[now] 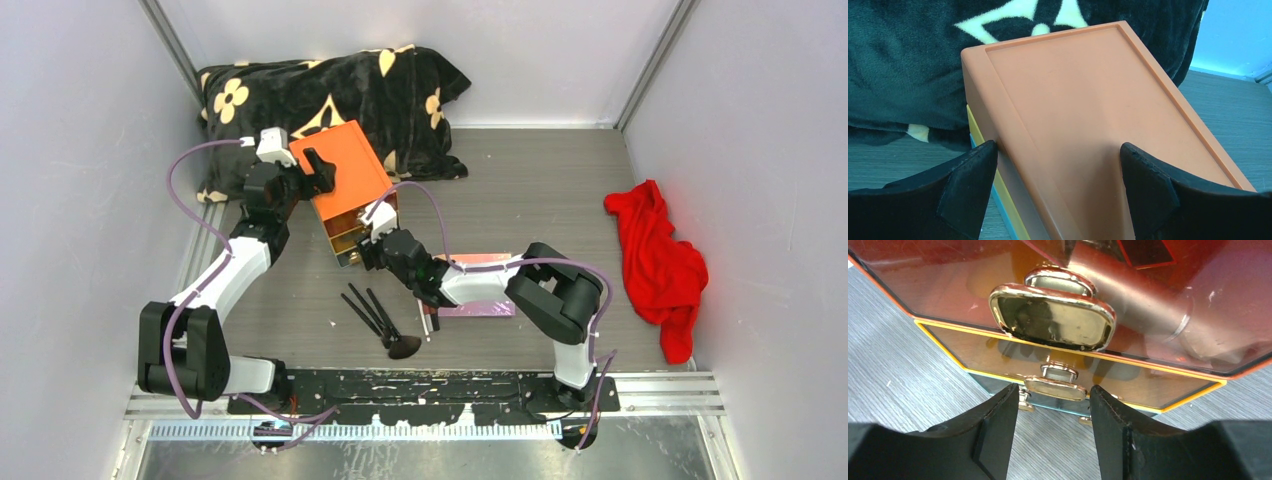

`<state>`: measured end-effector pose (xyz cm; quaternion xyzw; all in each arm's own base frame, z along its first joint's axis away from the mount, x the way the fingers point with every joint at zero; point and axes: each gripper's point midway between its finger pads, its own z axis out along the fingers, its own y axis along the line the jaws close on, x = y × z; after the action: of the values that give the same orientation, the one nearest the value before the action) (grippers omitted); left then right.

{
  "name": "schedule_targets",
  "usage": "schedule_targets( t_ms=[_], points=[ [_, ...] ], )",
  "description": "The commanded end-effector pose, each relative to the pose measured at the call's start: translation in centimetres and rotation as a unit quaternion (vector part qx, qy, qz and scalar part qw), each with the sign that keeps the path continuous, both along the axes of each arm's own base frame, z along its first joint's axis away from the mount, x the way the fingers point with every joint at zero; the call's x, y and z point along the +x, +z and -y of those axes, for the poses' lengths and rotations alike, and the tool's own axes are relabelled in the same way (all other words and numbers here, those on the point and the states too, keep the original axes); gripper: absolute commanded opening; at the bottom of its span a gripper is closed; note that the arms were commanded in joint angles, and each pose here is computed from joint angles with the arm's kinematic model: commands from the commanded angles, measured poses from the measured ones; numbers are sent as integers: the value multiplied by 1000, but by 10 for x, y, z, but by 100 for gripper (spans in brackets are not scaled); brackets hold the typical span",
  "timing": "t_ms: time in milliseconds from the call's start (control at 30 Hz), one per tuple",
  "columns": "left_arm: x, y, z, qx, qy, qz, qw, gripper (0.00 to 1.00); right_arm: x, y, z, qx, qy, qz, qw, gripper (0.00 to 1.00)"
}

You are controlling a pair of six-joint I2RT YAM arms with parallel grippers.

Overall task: Organize the makeup
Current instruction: Open the drawer in the storage box.

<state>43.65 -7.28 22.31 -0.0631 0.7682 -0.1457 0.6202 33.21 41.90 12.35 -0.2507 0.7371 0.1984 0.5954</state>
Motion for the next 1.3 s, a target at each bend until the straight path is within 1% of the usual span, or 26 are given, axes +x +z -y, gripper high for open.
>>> schedule_targets(
  t_ms=[0,67,133,233,333,400,500,833,1267],
  points=[
    [-31,-95,-17,55,9,-157,986,89,19,64,-20,93,-4,43,995,60],
    [-31,-94,-17,55,9,-157,986,89,20,65,-20,97,-7,42,994,59],
    [-32,-95,-17,55,9,-159,986,89,20,66,-21,100,-6,42,994,56],
    [-32,-97,-16,55,9,-160,986,89,21,64,-21,96,-7,39,995,46],
    [-32,-97,-17,55,9,-161,985,89,20,60,-17,91,-12,35,995,33],
    [-32,-97,-18,55,10,-160,985,89,19,59,-14,91,-13,34,995,28],
    [-31,-97,-19,55,13,-161,985,89,14,55,-10,87,-11,28,996,27],
    [-30,-102,-22,55,17,-166,984,89,-4,40,4,88,-3,-2,996,26],
    [-29,-105,-24,57,20,-167,984,89,-28,32,16,76,4,-13,997,25]
  ],
)
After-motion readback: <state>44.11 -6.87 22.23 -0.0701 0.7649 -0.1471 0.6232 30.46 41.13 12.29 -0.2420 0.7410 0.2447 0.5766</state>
